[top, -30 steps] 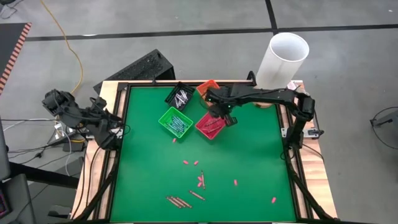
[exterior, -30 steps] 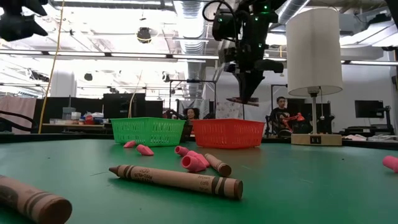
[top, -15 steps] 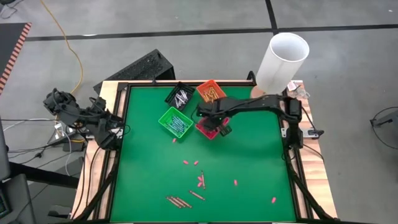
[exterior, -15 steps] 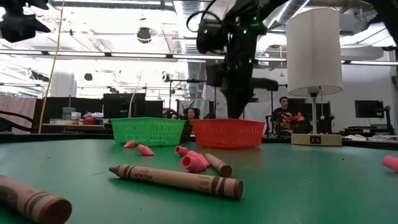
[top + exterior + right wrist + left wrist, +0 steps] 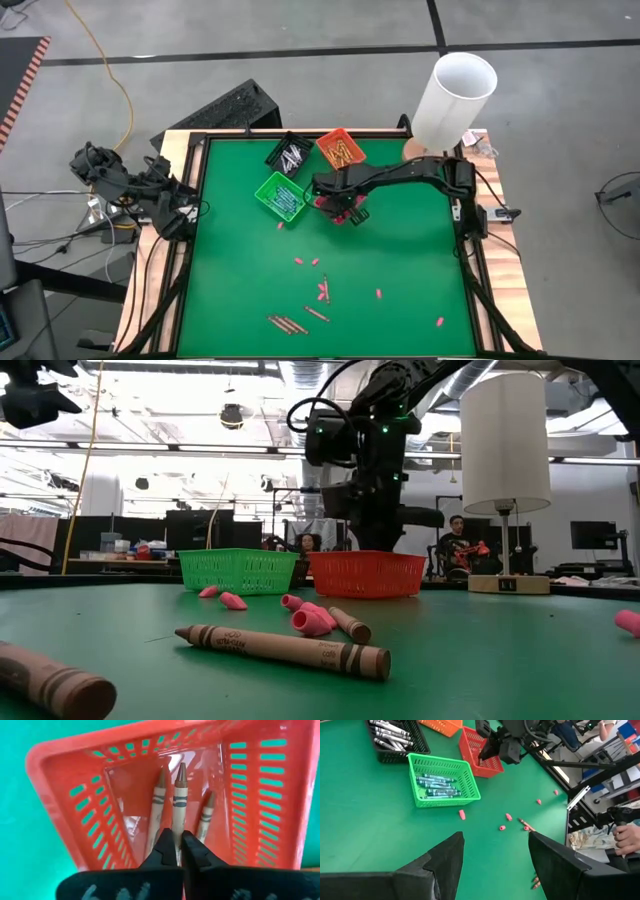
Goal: Sort crayons
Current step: Put the brown crayon into the bin
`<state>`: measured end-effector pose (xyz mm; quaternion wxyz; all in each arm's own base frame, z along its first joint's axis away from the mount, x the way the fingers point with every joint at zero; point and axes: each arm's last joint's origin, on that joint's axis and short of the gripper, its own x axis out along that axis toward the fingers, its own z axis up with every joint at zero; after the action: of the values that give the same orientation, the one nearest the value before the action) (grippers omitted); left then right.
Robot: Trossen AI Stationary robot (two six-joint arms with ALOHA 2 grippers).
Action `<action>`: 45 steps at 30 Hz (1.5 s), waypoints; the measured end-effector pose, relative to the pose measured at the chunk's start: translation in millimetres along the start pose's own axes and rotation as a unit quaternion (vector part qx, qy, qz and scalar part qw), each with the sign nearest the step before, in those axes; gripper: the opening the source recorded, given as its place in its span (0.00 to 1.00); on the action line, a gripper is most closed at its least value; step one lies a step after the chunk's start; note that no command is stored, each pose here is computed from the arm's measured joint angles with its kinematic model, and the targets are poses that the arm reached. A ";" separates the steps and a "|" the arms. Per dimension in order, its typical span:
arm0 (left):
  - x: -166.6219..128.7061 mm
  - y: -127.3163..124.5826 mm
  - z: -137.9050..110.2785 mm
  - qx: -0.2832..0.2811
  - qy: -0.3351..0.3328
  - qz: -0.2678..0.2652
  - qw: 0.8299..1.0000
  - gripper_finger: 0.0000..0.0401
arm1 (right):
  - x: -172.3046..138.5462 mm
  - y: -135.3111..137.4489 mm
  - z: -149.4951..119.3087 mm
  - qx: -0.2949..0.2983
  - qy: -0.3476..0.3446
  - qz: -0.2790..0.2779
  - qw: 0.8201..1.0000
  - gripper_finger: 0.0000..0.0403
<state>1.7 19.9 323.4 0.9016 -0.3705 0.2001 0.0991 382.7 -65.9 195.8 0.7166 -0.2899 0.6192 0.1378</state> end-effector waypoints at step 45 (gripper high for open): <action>-0.1 1.5 -1.0 0.038 0.009 0.005 0.999 0.53 | -172.1 57.5 37.9 0.433 0.006 0.193 0.881 0.26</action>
<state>0.8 20.3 321.8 0.9127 -0.3355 0.2141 0.0922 347.8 29.7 350.7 0.7263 0.1734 0.6651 -0.0105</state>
